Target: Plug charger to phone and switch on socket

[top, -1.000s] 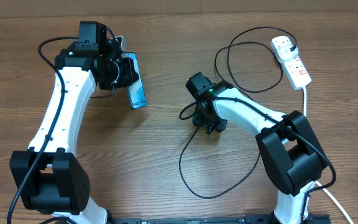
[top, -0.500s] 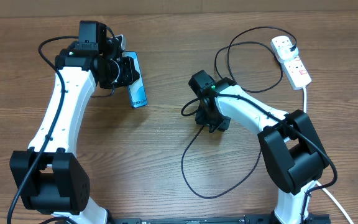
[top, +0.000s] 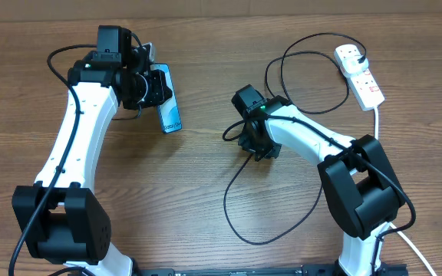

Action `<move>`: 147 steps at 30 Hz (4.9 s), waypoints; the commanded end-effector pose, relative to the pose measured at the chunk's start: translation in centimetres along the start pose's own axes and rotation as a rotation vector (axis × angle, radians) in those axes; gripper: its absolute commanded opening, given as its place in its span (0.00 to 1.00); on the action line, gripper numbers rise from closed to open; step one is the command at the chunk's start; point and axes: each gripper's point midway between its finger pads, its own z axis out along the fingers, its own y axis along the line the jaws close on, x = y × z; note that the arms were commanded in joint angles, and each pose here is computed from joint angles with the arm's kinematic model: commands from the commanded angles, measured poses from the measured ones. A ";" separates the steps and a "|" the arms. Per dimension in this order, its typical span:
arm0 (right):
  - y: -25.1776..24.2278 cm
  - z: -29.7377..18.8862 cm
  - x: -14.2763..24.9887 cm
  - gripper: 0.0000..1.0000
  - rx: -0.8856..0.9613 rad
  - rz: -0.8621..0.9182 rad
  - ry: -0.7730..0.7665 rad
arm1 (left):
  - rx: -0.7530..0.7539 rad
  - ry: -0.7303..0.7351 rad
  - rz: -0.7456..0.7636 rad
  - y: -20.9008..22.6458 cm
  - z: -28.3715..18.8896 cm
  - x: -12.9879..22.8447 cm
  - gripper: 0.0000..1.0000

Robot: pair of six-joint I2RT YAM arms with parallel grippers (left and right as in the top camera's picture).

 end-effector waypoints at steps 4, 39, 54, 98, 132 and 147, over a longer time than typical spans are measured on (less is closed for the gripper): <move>-0.7 1.1 -0.1 0.29 0.039 0.013 -0.002 | 0.026 -0.003 -0.002 -0.3 -0.1 -0.2 0.04; -1.1 2.0 -0.3 0.15 0.028 0.040 0.046 | 0.027 -0.008 0.000 -0.3 -0.1 -0.3 0.04; -1.1 2.1 -0.2 0.08 0.027 0.039 0.047 | 0.027 -0.008 0.000 -0.3 -0.1 -0.3 0.04; 7.8 -29.0 10.6 0.04 -1.224 -0.921 0.056 | 1.170 0.139 0.053 -13.6 -12.7 -1.5 0.04; 9.4 -30.2 8.7 0.04 -1.257 -0.848 -0.004 | 1.180 0.198 0.044 -15.1 -12.3 -0.4 0.04; 9.1 -30.3 7.5 0.04 -1.254 -0.788 -0.005 | 1.180 0.206 0.041 -15.2 -12.2 -0.3 0.04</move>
